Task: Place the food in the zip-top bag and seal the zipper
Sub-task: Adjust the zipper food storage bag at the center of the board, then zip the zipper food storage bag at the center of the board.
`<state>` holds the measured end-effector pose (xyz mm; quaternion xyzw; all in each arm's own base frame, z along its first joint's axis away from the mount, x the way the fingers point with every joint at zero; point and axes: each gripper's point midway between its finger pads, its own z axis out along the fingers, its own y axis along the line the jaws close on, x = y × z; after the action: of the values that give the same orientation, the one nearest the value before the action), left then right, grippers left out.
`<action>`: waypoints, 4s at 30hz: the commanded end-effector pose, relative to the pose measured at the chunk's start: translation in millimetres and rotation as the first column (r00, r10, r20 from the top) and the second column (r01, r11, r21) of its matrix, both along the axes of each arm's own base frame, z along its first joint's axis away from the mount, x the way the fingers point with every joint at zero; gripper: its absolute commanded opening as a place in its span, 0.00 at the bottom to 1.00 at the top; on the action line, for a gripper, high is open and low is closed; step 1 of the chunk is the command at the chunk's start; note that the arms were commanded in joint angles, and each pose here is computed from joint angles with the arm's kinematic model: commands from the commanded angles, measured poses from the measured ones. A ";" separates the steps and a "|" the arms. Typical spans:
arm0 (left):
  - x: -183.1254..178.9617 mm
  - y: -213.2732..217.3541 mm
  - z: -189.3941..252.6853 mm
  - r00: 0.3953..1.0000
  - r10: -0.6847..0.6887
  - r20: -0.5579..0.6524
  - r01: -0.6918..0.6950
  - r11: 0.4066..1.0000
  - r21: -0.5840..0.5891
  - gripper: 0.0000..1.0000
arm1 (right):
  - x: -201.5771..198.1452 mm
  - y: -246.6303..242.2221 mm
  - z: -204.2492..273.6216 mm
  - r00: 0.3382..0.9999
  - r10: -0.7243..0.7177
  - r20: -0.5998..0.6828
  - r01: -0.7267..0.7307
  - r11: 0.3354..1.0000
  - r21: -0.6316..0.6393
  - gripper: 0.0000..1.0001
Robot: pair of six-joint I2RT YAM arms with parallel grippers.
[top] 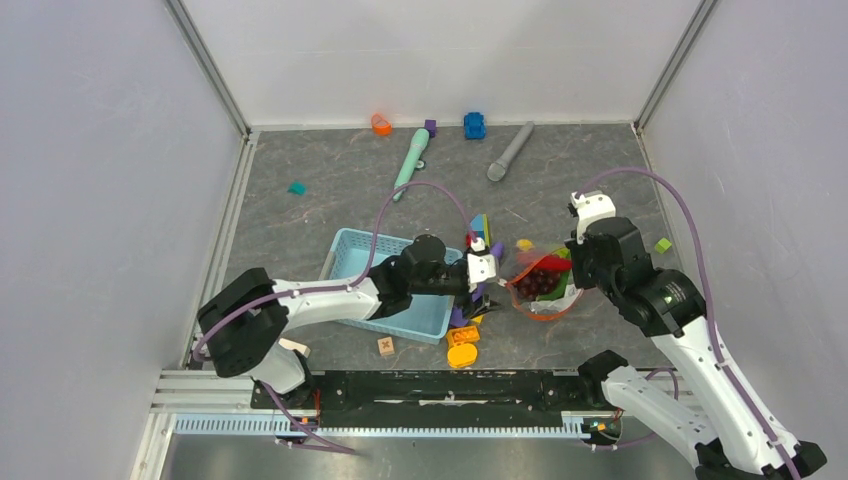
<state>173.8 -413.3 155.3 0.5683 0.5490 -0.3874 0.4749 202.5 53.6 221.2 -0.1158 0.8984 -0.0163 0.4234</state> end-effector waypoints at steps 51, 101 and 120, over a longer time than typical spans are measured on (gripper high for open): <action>-42.2 -6.3 145.4 0.993 -0.071 -0.099 0.055 0.986 -0.156 0.02 | -79.8 124.1 123.0 0.467 0.673 0.574 -0.860 0.497 0.117 0.87; 9.3 32.8 123.7 0.914 0.342 -0.216 -0.381 0.908 -0.173 0.02 | -34.9 108.9 16.1 0.746 0.633 0.209 -0.666 0.711 0.226 0.00; 84.1 70.1 103.3 0.598 0.759 -0.259 -0.798 0.594 -0.103 0.02 | -28.3 82.0 -1.3 0.851 0.516 0.093 -0.524 0.830 0.191 0.00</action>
<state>224.6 -363.2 230.9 0.2754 0.7336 -0.2895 0.5498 176.9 151.5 229.2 -0.3320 0.7936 0.2242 0.4580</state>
